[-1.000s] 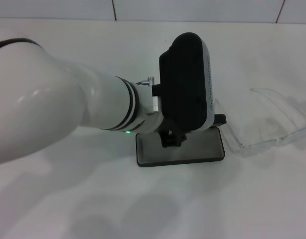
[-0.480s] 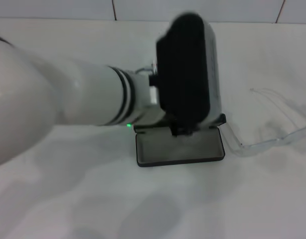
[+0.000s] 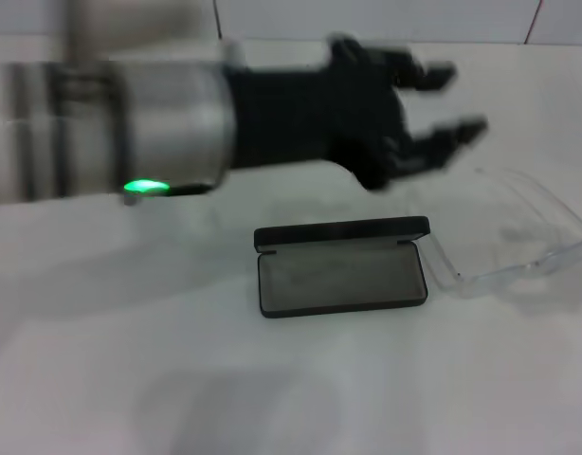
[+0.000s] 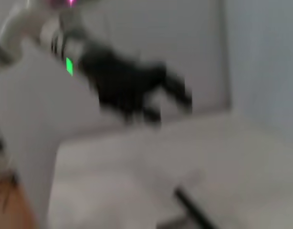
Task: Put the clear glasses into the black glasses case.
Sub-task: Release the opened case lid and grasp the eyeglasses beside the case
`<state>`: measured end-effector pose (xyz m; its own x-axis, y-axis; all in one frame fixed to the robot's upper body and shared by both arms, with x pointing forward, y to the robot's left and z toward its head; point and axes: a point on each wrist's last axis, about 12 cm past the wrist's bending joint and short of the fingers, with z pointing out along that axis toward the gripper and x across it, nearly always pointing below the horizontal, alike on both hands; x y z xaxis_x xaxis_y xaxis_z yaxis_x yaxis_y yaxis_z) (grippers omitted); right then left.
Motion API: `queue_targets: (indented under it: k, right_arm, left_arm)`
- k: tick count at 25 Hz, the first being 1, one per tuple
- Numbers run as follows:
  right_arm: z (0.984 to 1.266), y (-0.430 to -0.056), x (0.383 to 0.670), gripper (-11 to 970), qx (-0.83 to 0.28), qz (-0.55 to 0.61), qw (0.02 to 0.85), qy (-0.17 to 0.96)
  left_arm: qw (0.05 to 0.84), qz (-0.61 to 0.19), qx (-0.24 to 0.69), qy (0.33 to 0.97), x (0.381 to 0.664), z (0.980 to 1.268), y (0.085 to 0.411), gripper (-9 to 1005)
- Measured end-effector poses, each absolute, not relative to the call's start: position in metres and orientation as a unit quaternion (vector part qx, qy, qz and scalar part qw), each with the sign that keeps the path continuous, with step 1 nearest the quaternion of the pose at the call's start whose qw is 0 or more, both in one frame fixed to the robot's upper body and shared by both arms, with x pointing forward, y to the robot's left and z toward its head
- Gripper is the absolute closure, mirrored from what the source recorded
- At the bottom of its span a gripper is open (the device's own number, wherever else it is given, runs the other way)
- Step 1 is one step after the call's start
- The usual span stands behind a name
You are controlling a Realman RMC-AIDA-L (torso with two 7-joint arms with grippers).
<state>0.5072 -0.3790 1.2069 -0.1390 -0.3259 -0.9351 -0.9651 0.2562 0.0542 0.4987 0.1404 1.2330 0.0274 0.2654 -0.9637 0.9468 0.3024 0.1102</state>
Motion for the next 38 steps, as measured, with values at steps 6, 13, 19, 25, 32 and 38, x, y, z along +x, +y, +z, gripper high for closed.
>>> queue_targets:
  k: [6, 13, 19, 25, 32, 38]
  right_arm:
    - [1.25, -0.354, 0.551, 87, -0.567, 0.303, 0.286, 0.711]
    - [1.258, -0.278, 0.591, 130, -0.642, 0.226, 0.114, 0.724]
    - [1.241, -0.226, 0.602, 154, -0.695, 0.14, 0.049, 0.704]
    - [1.216, -0.194, 0.605, 163, -0.729, 0.066, 0.023, 0.681]
    - [1.189, -0.179, 0.606, 185, -0.749, 0.029, 0.006, 0.662]
    - [1.171, -0.176, 0.606, 205, -0.757, 0.013, -0.002, 0.654]
  left_arm:
    - [0.561, -0.432, 0.388, 0.59, 0.499, 1.23, 0.202, 523]
    - [0.559, -0.503, 0.329, 0.571, 0.491, 1.179, 0.241, 611]
    - [0.581, -0.513, 0.31, 0.55, 0.479, 1.157, 0.263, 641]
    - [0.584, -0.517, 0.304, 0.547, 0.477, 1.151, 0.267, 649]
    - [0.583, -0.516, 0.308, 0.547, 0.477, 1.148, 0.265, 659]
    - [0.581, -0.52, 0.297, 0.551, 0.477, 1.143, 0.267, 667]
